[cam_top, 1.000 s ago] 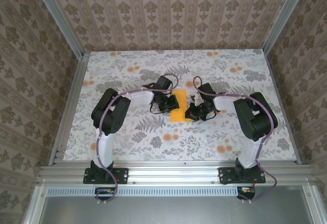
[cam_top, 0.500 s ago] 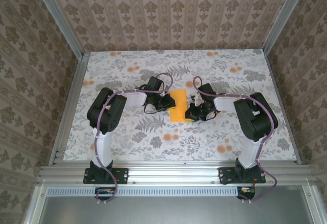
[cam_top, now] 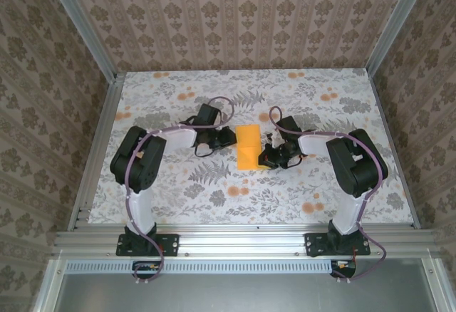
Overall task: Fold a paper plane with a square sheet of paper (pick it up from the middle)
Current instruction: Fold the triangle a second time at the center of the table.
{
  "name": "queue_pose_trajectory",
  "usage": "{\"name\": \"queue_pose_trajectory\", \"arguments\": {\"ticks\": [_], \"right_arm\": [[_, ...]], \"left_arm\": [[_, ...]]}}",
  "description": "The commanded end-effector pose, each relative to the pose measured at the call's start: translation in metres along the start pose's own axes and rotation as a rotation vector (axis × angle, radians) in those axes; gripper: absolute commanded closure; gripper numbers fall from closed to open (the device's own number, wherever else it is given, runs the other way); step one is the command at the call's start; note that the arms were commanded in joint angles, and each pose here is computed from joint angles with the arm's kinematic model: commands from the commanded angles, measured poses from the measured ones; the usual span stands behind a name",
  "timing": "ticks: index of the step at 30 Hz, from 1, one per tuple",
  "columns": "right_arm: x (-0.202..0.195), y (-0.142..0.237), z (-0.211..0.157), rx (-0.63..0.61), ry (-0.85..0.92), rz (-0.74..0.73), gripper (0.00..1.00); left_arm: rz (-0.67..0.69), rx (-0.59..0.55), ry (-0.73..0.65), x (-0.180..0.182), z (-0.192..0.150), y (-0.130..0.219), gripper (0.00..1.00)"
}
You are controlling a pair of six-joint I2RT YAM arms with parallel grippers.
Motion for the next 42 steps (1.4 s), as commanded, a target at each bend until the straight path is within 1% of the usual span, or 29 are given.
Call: {"name": "queue_pose_trajectory", "arguments": {"ticks": [1,5,11,17,28,31,37,40,42], "right_arm": [[-0.069,-0.007,-0.037,0.09,-0.135,-0.277,0.98],[-0.07,-0.008,-0.037,0.094,-0.138,-0.279,0.98],[-0.071,-0.009,-0.037,0.094,-0.142,-0.281,0.98],[-0.072,-0.009,-0.037,0.091,-0.147,-0.282,0.98],[-0.075,-0.01,-0.038,0.093,-0.154,-0.286,0.98],[-0.076,-0.01,-0.039,0.093,-0.157,-0.292,0.98],[-0.079,-0.009,-0.041,0.095,-0.162,-0.309,0.98],[-0.081,-0.009,-0.042,0.095,-0.16,-0.316,0.98],[-0.083,-0.009,-0.044,0.098,-0.162,-0.321,0.98]], "left_arm": [[-0.039,0.025,-0.03,-0.024,-0.017,0.0,0.83],[-0.051,0.068,-0.036,-0.034,-0.03,-0.015,0.84],[-0.064,0.138,-0.02,-0.036,-0.045,-0.035,0.86],[-0.09,0.192,-0.028,-0.042,-0.055,-0.045,0.86],[-0.17,0.192,-0.05,-0.059,-0.053,-0.047,0.86],[-0.123,0.216,-0.03,-0.05,-0.057,-0.051,0.87],[0.071,0.263,0.012,-0.015,-0.067,-0.057,0.88],[0.136,0.252,0.036,0.002,-0.066,-0.056,0.89],[0.149,0.231,0.051,0.011,-0.061,-0.053,0.88]]}}
Point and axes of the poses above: each hand's point on the last joint's axis, 136 mm out from that joint toward the fingers, its own y axis back along the fingers, its own x axis along the line the jaws close on, z = x × y, the point moved 2 cm from there along y, back along the fingers, and after that the axes turned 4 degrees about -y, right-handed, at the moved point
